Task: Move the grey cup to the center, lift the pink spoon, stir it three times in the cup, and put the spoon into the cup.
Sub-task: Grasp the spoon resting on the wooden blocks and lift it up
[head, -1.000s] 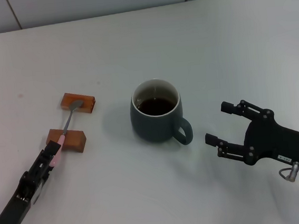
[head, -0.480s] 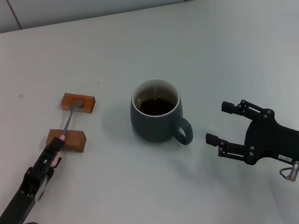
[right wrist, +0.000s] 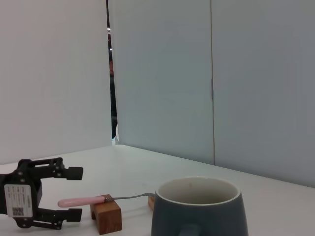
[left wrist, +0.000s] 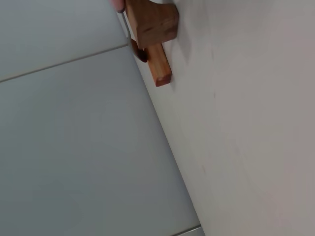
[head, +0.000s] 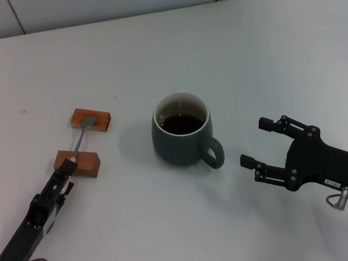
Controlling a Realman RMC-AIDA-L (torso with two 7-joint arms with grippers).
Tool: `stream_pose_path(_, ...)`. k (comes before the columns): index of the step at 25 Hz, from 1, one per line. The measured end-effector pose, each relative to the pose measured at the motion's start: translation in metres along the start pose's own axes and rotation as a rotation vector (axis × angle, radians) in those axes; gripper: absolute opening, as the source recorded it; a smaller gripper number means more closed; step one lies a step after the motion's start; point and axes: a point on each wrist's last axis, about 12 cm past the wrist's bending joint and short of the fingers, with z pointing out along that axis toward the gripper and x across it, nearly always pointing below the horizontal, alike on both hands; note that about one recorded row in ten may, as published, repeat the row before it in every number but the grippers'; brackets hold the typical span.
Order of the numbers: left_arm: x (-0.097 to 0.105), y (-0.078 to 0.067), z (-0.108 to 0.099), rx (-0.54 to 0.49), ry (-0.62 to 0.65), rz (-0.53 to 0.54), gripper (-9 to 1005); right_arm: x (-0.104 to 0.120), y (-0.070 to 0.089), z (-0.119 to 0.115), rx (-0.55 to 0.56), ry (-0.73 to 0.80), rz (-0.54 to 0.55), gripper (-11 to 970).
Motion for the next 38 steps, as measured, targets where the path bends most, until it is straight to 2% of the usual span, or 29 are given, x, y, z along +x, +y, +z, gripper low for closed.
stream_pose_path(8,0.0001,-0.0002,0.0011,0.000,0.001,-0.003,748,-0.0001,0.0000,0.0001,0.000,0.000,0.000,840)
stream_pose_path(15,0.0024,-0.0020,0.0032,0.007,-0.018,-0.046,699,0.0005,0.0002,-0.0008,0.002,0.001,0.000,840)
stream_pose_path(32,0.0043,-0.0041,0.0063,0.016,-0.029,-0.074,683,0.0007,-0.0001,-0.0012,0.002,0.004,-0.007,840)
stream_pose_path(37,0.0055,-0.0033,0.0066,0.006,-0.026,-0.091,534,0.0004,-0.0007,-0.0012,0.002,0.005,-0.009,840)
stream_pose_path(38,0.0058,-0.0030,0.0067,0.003,-0.025,-0.094,536,0.0003,-0.0008,-0.0012,0.002,0.005,-0.010,840)
